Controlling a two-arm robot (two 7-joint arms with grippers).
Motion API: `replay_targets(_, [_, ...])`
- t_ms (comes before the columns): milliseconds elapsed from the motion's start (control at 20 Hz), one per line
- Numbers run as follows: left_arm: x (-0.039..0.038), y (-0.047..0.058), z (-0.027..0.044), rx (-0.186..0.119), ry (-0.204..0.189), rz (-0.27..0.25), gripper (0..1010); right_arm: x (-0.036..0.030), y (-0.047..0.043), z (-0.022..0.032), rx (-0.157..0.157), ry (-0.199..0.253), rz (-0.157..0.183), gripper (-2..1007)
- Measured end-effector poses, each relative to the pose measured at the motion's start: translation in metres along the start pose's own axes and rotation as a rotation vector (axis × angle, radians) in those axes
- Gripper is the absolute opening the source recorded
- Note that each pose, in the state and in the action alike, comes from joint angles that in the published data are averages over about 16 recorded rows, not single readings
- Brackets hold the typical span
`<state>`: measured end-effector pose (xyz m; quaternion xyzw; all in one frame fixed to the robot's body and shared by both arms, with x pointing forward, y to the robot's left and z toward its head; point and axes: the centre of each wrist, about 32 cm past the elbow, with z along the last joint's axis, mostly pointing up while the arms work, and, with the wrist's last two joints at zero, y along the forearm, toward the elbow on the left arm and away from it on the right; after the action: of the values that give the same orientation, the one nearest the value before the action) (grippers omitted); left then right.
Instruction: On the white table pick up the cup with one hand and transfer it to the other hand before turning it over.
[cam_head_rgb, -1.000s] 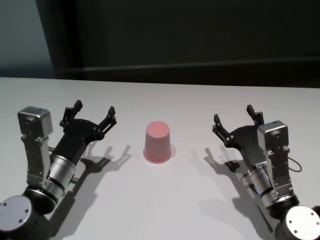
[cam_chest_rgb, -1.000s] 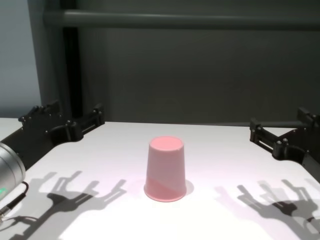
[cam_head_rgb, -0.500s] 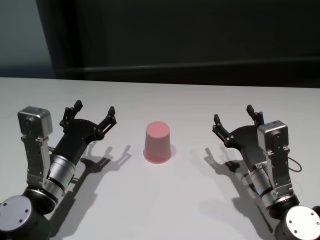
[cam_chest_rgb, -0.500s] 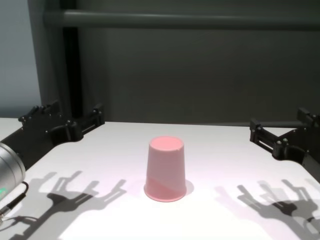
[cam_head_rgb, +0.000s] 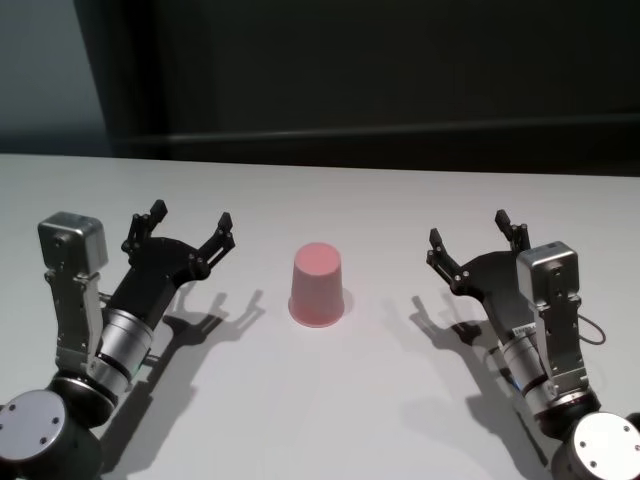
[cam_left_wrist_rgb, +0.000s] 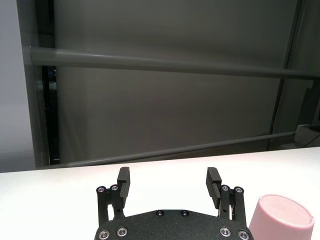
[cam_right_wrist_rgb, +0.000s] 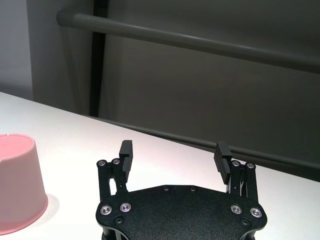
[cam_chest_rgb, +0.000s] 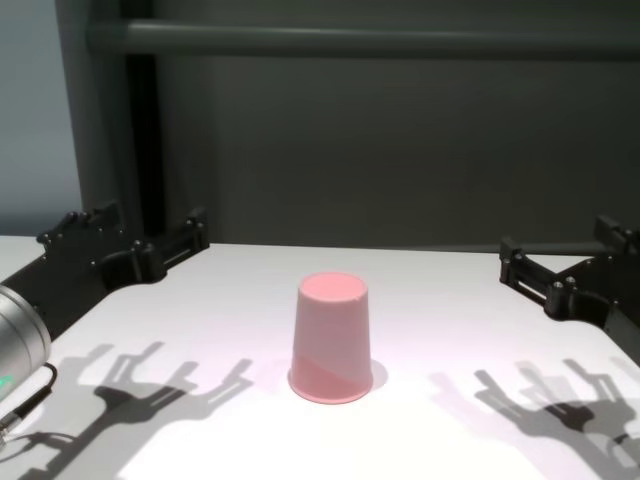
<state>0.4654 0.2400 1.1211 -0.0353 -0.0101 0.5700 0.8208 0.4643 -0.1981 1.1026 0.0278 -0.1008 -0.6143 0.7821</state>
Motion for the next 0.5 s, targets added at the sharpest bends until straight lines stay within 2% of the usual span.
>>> replay_targets(500, [0.0000, 0.0000, 0.0000, 0.000, 0.000, 0.000, 1001, 0.0000, 0.0000, 0.0000, 0.000, 0.000, 0.000, 1000])
